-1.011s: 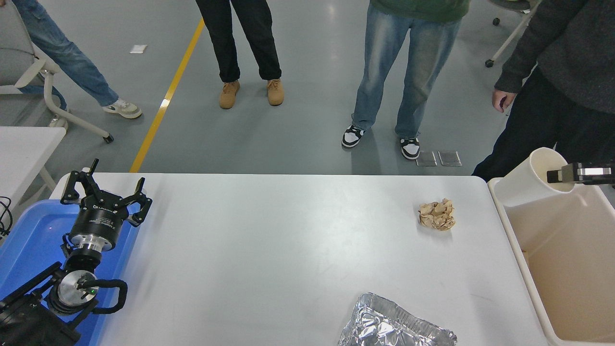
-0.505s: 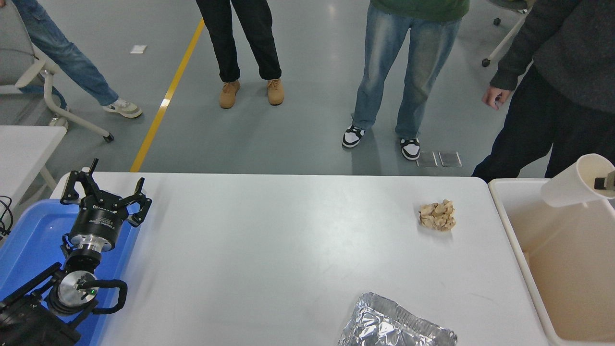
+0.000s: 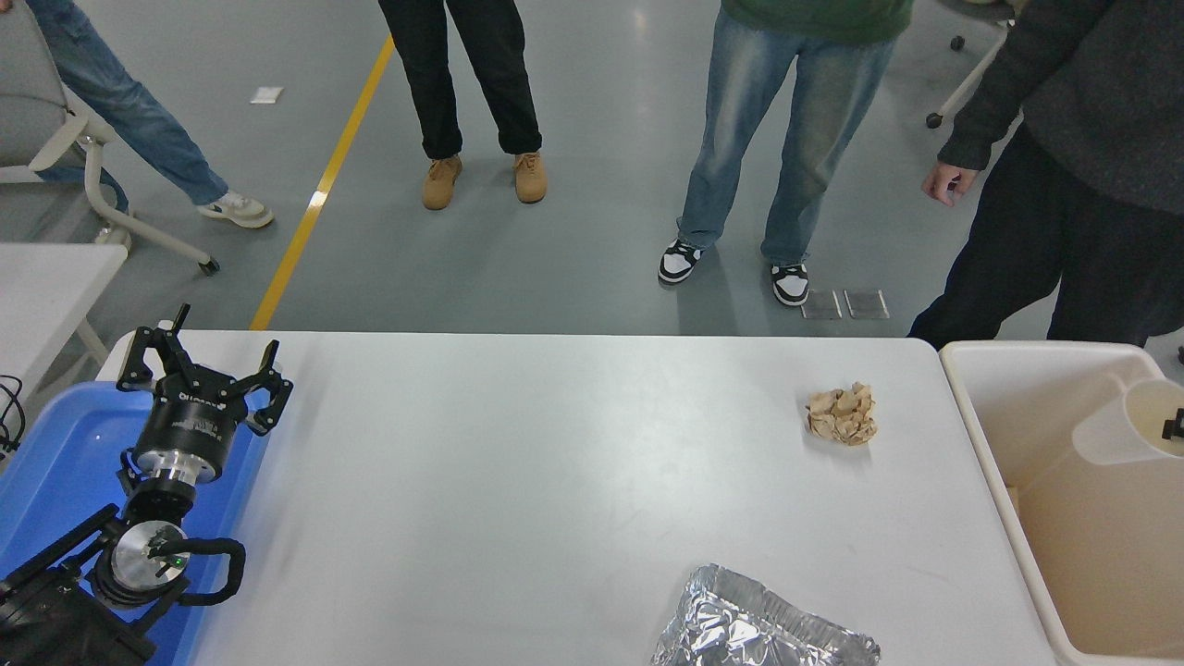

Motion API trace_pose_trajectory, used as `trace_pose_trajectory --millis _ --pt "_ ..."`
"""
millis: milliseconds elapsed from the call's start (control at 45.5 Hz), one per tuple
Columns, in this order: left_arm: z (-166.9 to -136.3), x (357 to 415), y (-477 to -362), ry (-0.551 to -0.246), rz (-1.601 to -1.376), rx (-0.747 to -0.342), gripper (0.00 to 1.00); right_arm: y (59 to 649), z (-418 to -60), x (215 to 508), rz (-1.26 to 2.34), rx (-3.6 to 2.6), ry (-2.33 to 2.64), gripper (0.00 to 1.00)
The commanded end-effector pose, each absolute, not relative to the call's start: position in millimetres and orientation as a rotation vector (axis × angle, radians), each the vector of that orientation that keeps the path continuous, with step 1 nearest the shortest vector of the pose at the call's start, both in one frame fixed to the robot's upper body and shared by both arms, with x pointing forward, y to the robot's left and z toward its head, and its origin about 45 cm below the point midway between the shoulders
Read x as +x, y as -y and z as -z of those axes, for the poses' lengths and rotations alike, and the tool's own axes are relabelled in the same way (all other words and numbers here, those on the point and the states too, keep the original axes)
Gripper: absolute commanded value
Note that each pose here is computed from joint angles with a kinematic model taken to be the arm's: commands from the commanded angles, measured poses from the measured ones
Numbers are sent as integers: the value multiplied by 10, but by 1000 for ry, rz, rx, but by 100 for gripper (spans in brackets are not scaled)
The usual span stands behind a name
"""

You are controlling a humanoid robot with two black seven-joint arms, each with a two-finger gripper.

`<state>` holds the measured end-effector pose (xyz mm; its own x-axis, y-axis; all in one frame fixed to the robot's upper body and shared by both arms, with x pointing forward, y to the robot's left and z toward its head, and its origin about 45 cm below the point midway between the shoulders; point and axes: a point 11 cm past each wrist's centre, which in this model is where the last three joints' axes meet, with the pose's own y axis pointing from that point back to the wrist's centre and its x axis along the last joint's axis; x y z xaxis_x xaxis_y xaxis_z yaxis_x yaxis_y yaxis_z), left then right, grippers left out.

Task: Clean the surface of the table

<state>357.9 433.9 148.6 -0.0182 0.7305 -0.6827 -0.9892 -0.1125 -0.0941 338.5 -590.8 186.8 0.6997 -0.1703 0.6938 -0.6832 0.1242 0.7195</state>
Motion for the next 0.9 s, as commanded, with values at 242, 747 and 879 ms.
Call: trace_pose_trajectory --millis 242,747,879 --pt "-1486 3579 -4339 -487 -1559 -696 99 5891 -1483 3353 -414 1292 868 0" --pt "-1486 3579 -4339 -487 -1559 -696 99 5946 -1123 3054 -264 1201 1027 0" --pt "-1490 3579 -4345 -486 -1559 -695 99 5960 -1136 3054 -268 1192 1027 0"
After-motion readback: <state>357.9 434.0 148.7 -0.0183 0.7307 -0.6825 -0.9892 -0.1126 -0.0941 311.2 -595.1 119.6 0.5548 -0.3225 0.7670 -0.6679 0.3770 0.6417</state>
